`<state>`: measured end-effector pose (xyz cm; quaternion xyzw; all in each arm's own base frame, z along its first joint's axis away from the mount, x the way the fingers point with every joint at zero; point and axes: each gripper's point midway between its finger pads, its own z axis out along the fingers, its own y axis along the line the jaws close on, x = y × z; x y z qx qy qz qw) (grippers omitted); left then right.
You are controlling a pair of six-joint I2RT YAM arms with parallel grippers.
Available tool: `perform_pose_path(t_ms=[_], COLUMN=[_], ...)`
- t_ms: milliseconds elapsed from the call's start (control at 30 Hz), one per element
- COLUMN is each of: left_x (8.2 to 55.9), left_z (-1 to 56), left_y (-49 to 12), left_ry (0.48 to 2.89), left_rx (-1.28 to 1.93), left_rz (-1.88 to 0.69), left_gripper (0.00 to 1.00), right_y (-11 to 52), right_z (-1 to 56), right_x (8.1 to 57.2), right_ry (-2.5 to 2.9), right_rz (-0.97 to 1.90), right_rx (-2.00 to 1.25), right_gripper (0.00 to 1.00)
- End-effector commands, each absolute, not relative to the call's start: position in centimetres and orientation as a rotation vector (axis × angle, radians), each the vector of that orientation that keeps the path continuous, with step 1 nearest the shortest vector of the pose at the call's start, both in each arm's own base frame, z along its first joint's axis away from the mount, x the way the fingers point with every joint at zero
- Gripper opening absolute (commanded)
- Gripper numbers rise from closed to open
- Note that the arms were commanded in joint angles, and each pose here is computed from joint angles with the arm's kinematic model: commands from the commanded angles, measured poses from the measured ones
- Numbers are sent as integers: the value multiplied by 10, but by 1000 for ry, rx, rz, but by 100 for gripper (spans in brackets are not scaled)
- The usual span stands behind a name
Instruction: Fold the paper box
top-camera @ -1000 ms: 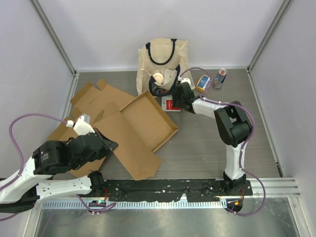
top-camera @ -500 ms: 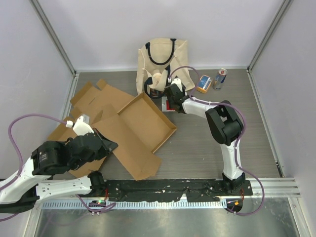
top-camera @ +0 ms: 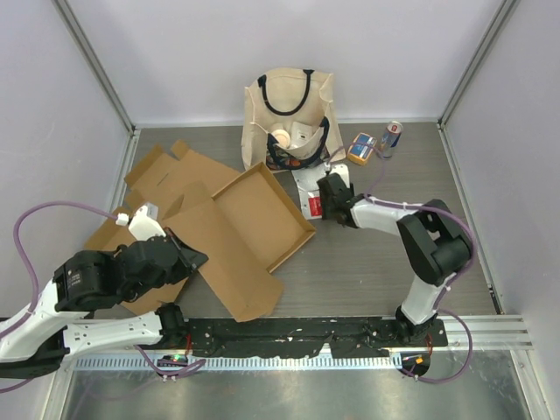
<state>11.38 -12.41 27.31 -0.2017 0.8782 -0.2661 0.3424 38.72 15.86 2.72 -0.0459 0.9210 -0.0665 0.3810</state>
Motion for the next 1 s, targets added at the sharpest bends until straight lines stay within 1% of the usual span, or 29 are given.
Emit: perform_pose_path(t_ms=[0,100,133,167,200,233,267,300,333,400,633,667,700,733,867,967], left_x=[98,99,100,100,100,101,100,101,101,101,101,101,101,101,99,99], left_z=[247,249,249,249,249,250,249,250,250,250,249,249,249,249,248,247], left_y=[-79,-81,-81,-82,-82,-84,-86,-88,-89,-92,-93,-93,-94,-94,-94,-94], left_ry=[2378,2372,2371,2372,2373,2373,2377,2375,2377,2380,2381,2381,2381,2382,2390,2392], left_rx=[-447,-442,-441,-435,-433,-430,-420,-418,-414,-411,-415,-417,-417,-416,-417,-419], left_rz=[-443,-453,-451,-450,-449,-452,-453,-461,-461,-469,-479,-480,-482,-483,-485,-487], left_gripper=[0,0,0,0,0,0,0,0,0,0,0,0,0,0,0,0], right_y=[130,115,117,124,125,130,148,153,157,162,181,183,178,179,182,174], right_z=[27,35,37,51,56,57,64,62,68,59,52,48,32,34,21,7], right_x=[357,346,342,347,349,348,354,356,363,369,406,409,409,413,406,394], right_ry=[2418,2421,2422,2375,2357,2348,2311,2316,2314,2335,2322,2329,2376,2383,2433,2479], right_rz=[-66,-17,24,101,163,227,356,392,394,396,332,288,214,176,93,39], right_rx=[10,73,65,59,65,55,-4,-41,-76,-125,-176,-179,-173,-179,-179,-153], right_gripper=[57,58,59,61,66,70,73,75,75,77,78,78,78,78,73,57])
